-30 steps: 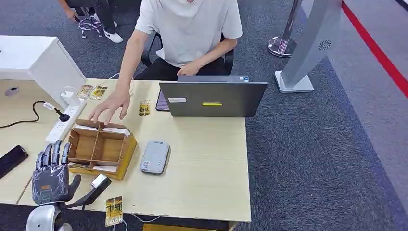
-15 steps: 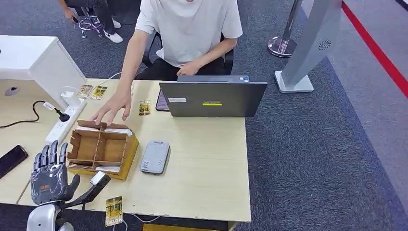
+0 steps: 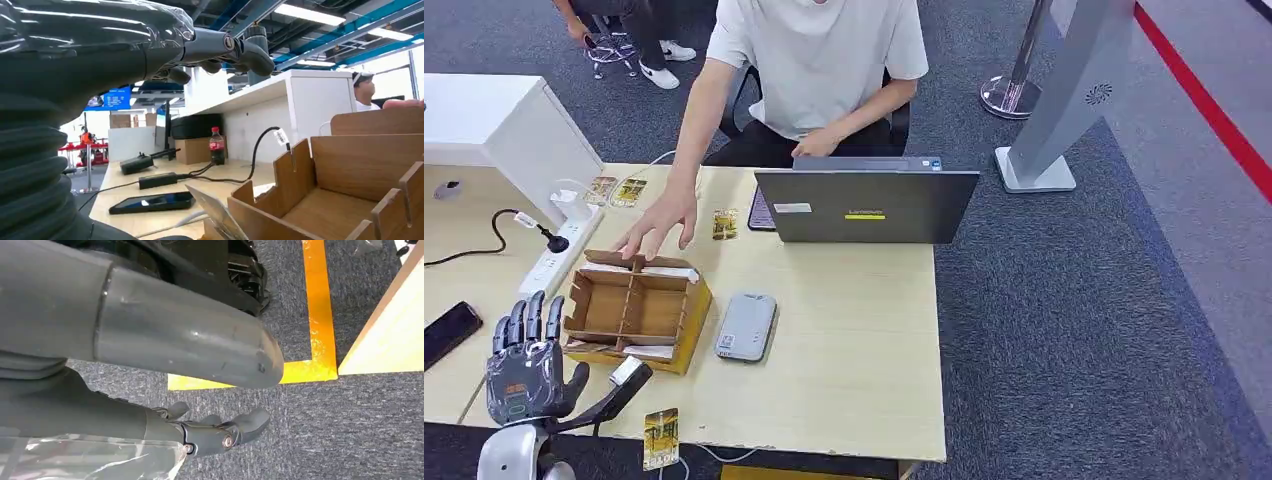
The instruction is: Pass the card to the sensor for recognition and then transmit it.
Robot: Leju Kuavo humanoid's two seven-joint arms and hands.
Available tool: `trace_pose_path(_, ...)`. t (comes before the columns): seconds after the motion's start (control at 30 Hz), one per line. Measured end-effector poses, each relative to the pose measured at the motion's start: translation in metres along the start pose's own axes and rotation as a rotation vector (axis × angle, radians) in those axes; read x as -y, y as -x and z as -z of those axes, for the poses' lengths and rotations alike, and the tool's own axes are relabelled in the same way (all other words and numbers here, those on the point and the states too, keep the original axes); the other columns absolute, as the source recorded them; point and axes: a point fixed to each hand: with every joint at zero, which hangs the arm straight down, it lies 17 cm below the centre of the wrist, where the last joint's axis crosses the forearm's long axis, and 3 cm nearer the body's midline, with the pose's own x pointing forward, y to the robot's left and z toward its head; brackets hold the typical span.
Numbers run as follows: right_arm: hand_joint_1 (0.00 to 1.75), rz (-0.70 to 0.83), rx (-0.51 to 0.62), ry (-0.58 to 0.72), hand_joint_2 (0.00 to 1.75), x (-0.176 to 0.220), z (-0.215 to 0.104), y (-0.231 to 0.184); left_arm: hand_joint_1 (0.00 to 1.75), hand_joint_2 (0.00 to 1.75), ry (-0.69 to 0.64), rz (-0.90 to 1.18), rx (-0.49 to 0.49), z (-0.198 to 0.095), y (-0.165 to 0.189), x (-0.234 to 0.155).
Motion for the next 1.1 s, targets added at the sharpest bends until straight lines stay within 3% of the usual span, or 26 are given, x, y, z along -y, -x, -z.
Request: trace_pose_path(1.1, 0.00, -0.011, 0.004, -0.007, 0.00, -0.003, 0.001, -0.004, 0.00, 1.75, 0.031, 0.028, -0.024, 0.010, 0.014, 0.013)
